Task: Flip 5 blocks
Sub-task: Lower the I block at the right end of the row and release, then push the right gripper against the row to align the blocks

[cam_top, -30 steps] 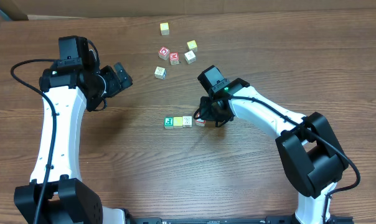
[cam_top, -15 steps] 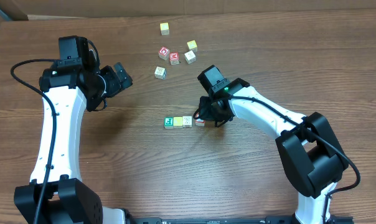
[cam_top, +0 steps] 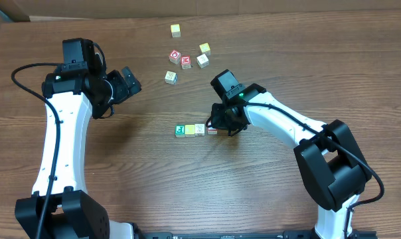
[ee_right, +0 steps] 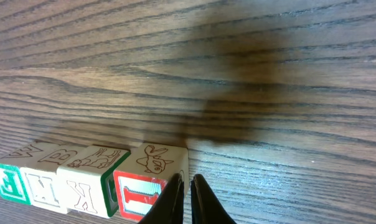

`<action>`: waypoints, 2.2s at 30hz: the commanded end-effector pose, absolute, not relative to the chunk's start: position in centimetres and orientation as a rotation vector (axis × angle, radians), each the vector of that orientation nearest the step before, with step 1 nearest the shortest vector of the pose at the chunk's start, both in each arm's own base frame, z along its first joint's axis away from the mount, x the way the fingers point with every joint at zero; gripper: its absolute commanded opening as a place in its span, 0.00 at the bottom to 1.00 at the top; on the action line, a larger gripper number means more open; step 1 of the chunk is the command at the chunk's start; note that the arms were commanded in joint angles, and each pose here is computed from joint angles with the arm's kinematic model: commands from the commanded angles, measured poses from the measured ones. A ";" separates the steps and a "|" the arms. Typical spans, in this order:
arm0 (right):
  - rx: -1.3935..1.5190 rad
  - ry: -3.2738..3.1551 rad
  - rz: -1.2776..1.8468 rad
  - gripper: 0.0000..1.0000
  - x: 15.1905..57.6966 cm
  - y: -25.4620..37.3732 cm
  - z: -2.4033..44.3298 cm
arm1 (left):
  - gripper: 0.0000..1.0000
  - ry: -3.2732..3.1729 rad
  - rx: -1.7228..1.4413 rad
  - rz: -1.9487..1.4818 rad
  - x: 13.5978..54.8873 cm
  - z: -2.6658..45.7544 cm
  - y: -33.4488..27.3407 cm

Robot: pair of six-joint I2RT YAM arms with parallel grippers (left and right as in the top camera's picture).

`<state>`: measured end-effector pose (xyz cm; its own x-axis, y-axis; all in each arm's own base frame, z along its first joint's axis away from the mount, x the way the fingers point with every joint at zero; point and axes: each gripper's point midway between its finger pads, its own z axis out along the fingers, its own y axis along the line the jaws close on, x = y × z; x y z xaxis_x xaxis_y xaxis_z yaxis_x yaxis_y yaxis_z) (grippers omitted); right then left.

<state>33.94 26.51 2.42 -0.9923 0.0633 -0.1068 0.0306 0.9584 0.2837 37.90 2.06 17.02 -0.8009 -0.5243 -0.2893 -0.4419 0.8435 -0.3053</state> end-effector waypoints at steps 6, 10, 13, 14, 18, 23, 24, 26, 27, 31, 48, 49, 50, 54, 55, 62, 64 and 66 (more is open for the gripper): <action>0.022 2.994 0.453 0.09 32.9 27.5 2.8 | 1.00 2.657 -0.694 -0.320 38.1 17.2 1.8; 0.022 3.002 0.446 0.09 32.8 27.4 2.8 | 1.00 2.657 -0.694 -0.320 38.1 17.2 1.8; 0.022 3.008 0.441 0.09 32.6 27.4 2.7 | 1.00 2.657 -0.694 -0.320 38.1 17.2 1.8; 0.022 3.008 0.442 0.09 32.6 27.4 2.7 | 1.00 2.657 -0.694 -0.320 38.1 17.2 1.8; 0.020 3.008 0.454 0.09 32.6 27.5 2.8 | 1.00 2.657 -0.694 -0.320 38.1 17.2 1.8; -0.009 2.970 0.382 0.11 33.5 26.7 2.7 | 1.00 2.657 -0.694 -0.320 38.1 17.2 1.8; 0.001 2.946 0.351 0.11 34.1 26.3 2.7 | 1.00 2.657 -0.694 -0.320 38.1 17.2 1.8; 0.021 2.893 0.308 0.11 35.5 25.8 2.9 | 1.00 2.657 -0.694 -0.320 38.1 17.2 1.8; 0.029 2.867 0.305 0.11 36.1 25.8 3.0 | 1.00 2.657 -0.694 -0.320 38.1 17.2 1.8; 0.038 2.763 0.377 0.11 38.4 26.8 4.1 | 1.00 2.657 -0.694 -0.320 38.1 17.2 1.8; -0.012 2.734 0.468 0.04 38.5 29.5 3.6 | 1.00 2.657 -0.694 -0.320 38.1 17.2 1.8; -0.020 2.744 0.488 0.04 38.2 29.7 3.5 | 1.00 2.657 -0.694 -0.320 38.1 17.2 1.8; -0.024 2.756 0.502 0.04 38.0 29.8 3.5 | 1.00 2.657 -0.694 -0.320 38.1 17.2 1.8; -0.027 2.801 0.492 0.04 37.1 29.5 3.1 | 1.00 2.657 -0.694 -0.320 38.1 17.2 1.8; -0.027 2.807 0.487 0.04 36.9 29.4 3.0 | 1.00 2.657 -0.694 -0.320 38.1 17.2 1.8; -0.049 2.850 0.459 0.04 35.6 29.5 2.5 | 1.00 2.657 -0.694 -0.320 38.1 17.2 1.8; -0.062 2.849 0.460 0.04 35.4 29.8 2.6 | 1.00 2.657 -0.694 -0.320 38.1 17.2 1.8; -0.071 2.845 0.464 0.04 35.3 30.1 2.6 | 1.00 2.657 -0.694 -0.320 38.1 17.2 1.8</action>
<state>35.95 29.46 3.00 -0.9641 0.0139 -0.2653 -0.0705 0.9494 0.3060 37.90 2.06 17.02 -0.8009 -0.5243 -0.2893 -0.4419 0.8435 -0.3053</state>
